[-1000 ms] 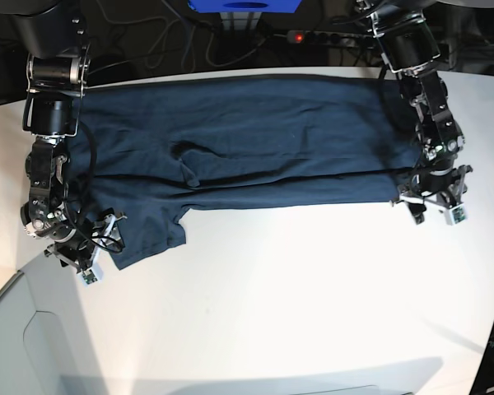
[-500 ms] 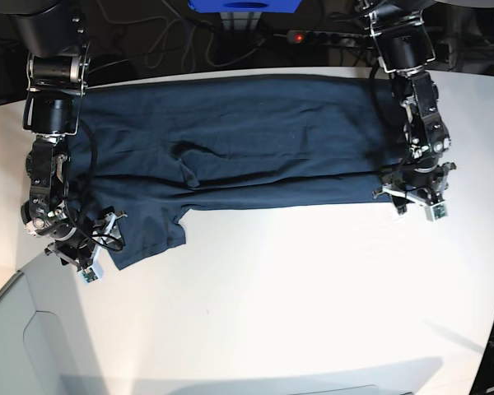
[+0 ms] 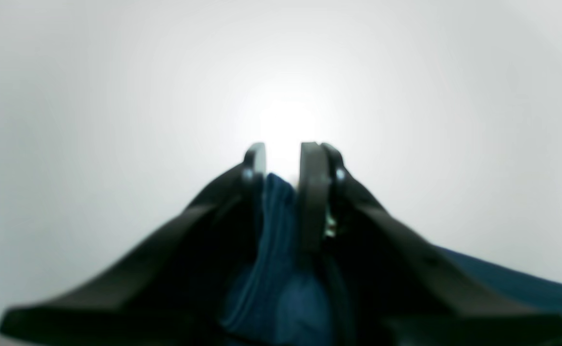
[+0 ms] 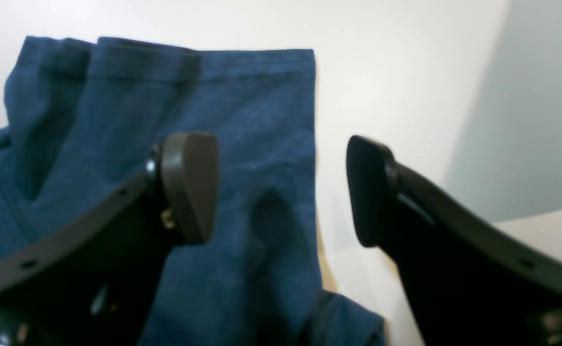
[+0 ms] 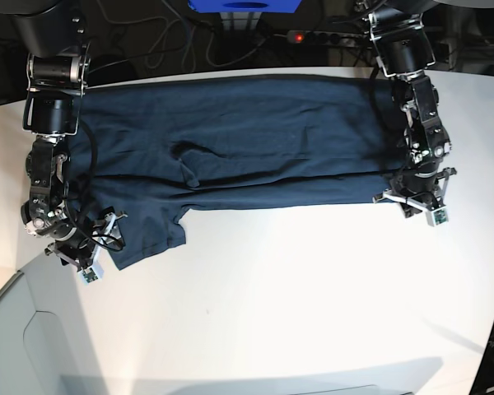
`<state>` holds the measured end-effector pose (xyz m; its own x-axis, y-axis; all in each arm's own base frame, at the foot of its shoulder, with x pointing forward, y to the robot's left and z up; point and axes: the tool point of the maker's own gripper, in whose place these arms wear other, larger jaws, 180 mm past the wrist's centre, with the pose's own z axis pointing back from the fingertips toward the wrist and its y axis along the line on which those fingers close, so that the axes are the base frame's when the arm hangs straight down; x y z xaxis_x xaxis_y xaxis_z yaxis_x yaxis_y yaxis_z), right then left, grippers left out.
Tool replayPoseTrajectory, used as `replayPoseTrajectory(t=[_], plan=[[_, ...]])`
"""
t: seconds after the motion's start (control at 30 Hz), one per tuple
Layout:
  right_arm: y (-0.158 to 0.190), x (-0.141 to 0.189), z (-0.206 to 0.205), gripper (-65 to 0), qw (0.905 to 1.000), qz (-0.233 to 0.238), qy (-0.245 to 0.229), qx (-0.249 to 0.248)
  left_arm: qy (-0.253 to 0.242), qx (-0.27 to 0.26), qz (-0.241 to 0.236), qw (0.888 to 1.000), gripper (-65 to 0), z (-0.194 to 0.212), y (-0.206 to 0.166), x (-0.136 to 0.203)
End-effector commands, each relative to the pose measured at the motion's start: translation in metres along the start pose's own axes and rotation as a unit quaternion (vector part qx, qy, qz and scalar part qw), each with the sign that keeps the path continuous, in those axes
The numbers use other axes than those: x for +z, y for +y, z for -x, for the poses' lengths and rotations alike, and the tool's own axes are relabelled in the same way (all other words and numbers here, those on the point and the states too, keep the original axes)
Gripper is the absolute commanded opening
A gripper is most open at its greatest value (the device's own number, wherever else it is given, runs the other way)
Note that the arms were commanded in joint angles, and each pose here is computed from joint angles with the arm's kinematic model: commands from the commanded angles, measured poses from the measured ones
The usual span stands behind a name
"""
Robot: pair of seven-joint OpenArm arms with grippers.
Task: Fold the T-shirt properly
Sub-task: 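Regrasp the shirt edge near the sleeve with the right gripper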
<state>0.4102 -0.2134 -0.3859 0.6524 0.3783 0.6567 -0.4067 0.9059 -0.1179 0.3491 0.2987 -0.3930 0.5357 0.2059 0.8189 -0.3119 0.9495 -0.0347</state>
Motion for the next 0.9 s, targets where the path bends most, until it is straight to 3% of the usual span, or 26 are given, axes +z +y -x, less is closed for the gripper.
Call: replayPoseTrajectory(t=[0.0,0.7,0.87], plan=[[-0.012,0.008,-0.022,-25.4,0.9995,0.011,-0.030,0.006,-0.031,-0.003,0.001,1.000,-53.9,-0.024,0.000,0.001],[-0.013,0.008,-0.024,-25.4,0.9994,0.012,-0.032,0.006,-0.026,0.001,0.004,1.000,-53.2,-0.016,-0.005,0.005],[-0.013,0.008,-0.025,-25.4,0.9994,0.012,-0.032,0.006,-0.035,0.000,0.007,0.999,-45.2,-0.017,-0.011,0.012]])
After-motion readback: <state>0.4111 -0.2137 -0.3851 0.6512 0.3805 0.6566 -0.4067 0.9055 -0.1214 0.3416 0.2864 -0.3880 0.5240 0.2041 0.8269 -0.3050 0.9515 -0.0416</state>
